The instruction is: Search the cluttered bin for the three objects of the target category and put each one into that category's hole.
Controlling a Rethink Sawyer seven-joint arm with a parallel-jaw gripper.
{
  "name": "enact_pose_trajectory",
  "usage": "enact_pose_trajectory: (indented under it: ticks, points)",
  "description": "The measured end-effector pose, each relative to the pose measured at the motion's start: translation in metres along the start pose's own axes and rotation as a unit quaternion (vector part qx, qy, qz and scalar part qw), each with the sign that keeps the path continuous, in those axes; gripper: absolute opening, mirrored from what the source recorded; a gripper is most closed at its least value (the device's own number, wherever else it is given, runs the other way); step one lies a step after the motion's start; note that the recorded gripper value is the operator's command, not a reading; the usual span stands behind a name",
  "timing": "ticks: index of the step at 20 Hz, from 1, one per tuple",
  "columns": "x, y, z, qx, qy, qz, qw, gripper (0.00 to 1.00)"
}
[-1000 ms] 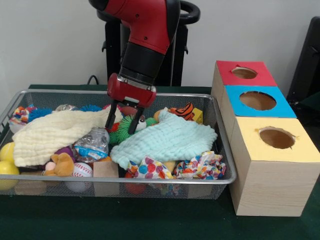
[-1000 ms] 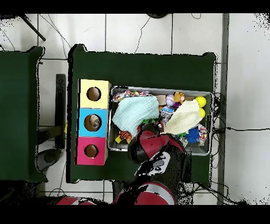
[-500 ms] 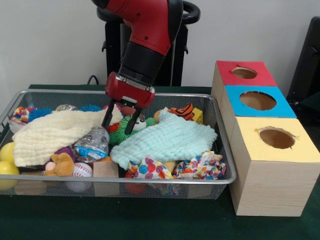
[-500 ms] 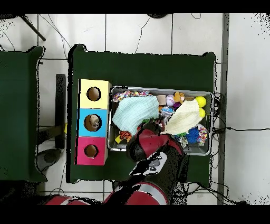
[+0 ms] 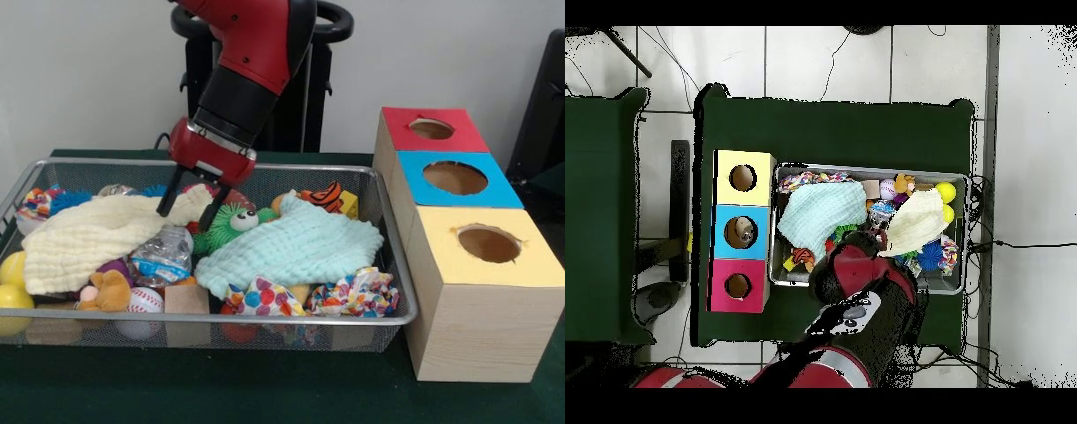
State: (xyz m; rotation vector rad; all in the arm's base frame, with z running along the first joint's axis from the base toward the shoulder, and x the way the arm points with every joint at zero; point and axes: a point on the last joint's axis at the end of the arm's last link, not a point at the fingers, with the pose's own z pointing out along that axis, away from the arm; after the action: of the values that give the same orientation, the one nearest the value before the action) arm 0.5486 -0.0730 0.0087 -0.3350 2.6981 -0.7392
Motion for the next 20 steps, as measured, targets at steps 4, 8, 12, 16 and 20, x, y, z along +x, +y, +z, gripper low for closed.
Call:
enact_pose_trajectory:
  ticks: [4,8,12,16,20]
  points:
    - [0.004,-0.005,0.002,0.006,0.004,-0.003,1.0000,1.00]
    - [0.004,-0.004,0.004,0.005,0.003,-0.005,1.0000,1.00]
    - [0.004,-0.003,0.005,0.002,-0.009,-0.021,0.9997,1.00]
    - [0.009,-0.001,0.007,-0.007,-0.018,-0.044,0.9989,1.00]
    - [0.015,0.001,0.008,-0.015,-0.019,-0.063,0.9977,1.00]
